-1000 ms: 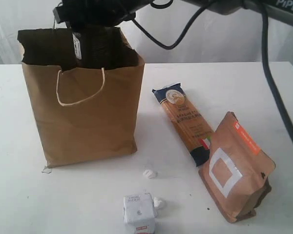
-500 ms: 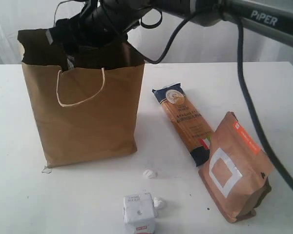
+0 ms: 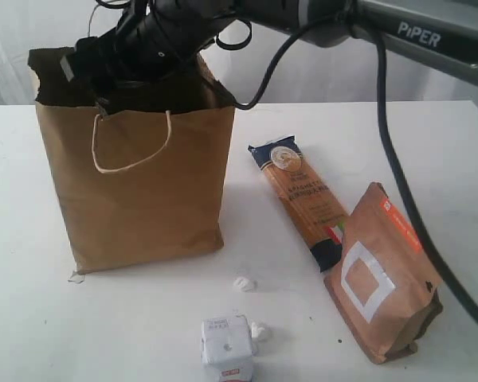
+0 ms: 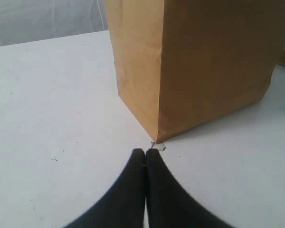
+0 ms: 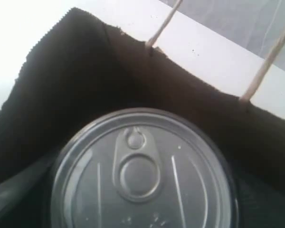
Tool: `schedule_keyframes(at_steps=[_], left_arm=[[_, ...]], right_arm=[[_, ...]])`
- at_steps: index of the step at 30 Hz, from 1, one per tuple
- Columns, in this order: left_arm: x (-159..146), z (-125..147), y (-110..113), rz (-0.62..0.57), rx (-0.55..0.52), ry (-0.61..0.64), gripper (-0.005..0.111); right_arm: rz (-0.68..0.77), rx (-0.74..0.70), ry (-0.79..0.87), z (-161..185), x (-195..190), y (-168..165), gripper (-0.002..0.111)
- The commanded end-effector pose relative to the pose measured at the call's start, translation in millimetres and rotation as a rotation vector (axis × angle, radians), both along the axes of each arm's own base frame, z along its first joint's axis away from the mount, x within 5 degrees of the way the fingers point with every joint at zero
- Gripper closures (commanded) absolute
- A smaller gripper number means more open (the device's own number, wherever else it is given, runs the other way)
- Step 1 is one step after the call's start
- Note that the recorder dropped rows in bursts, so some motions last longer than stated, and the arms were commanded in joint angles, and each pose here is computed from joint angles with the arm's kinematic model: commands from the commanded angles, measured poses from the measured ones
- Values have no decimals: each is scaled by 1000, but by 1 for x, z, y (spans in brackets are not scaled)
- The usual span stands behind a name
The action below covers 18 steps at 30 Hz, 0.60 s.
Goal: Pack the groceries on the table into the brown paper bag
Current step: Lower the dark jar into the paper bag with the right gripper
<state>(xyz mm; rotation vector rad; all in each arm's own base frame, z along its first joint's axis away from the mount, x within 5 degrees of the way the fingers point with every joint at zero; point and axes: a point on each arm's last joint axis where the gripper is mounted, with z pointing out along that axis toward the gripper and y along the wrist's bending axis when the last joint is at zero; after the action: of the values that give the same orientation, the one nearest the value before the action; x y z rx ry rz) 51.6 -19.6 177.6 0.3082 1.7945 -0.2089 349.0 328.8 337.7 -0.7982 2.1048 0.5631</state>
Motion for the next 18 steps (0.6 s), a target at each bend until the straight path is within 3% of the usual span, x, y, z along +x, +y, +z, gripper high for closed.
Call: schedule_keyframes(at_steps=[1, 6, 18], left_arm=[[0, -1, 0, 6, -10, 4, 107], [0, -1, 0, 6, -10, 4, 107], [0, -1, 0, 6, -10, 4, 107]], right_arm=[[6, -20, -66, 15, -1, -3, 91], [-4, -135, -117, 28, -3, -18, 95], [-45, -142, -104, 34, 3, -34, 97]])
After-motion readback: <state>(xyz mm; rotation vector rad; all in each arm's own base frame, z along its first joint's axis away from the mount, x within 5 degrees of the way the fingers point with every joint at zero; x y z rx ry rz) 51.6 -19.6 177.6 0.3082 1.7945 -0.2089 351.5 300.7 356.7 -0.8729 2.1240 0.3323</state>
